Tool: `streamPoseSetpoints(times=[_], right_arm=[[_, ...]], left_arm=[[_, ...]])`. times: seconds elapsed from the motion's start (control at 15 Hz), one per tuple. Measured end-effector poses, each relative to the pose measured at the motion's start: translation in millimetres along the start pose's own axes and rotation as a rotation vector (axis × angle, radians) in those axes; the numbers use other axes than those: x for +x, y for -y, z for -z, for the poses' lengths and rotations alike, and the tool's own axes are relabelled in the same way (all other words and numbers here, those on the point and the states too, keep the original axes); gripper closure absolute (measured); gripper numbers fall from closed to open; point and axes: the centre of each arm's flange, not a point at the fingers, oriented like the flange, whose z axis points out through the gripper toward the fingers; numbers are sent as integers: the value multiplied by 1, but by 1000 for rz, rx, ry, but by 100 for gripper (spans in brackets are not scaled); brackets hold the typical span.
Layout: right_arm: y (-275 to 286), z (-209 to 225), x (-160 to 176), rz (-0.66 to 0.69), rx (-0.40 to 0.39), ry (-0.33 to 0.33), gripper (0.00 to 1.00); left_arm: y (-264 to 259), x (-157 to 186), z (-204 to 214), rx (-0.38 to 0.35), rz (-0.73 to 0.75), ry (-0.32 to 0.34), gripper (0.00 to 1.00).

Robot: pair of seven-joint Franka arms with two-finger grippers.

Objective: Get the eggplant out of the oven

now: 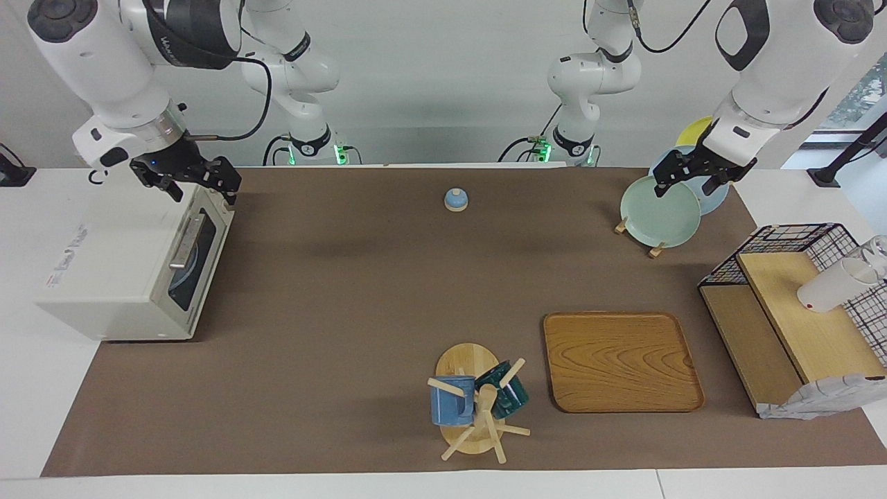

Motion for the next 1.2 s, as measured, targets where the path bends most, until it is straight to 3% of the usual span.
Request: streamPoseSetpoints(times=[0.47,0.53,0.8,1.07,1.13,1.2], right_arm=[[-1,0,-1,-1,0,-4,0],[0,-2,1,0,1,-19,7],[-7,-40,0,32,4,-77,53],[-51,-75,-11,42,-29,-75,92],[-58,-82,-12,41,-48,-66,99],[-62,-87,-13,43,-70,-62,99]], left_arm=[[0,0,0,0,0,0,0],[0,0,0,0,0,0,0],[0,0,0,0,0,0,0],[0,0,0,0,0,0,0],[0,0,0,0,0,0,0],[0,0,0,0,0,0,0]])
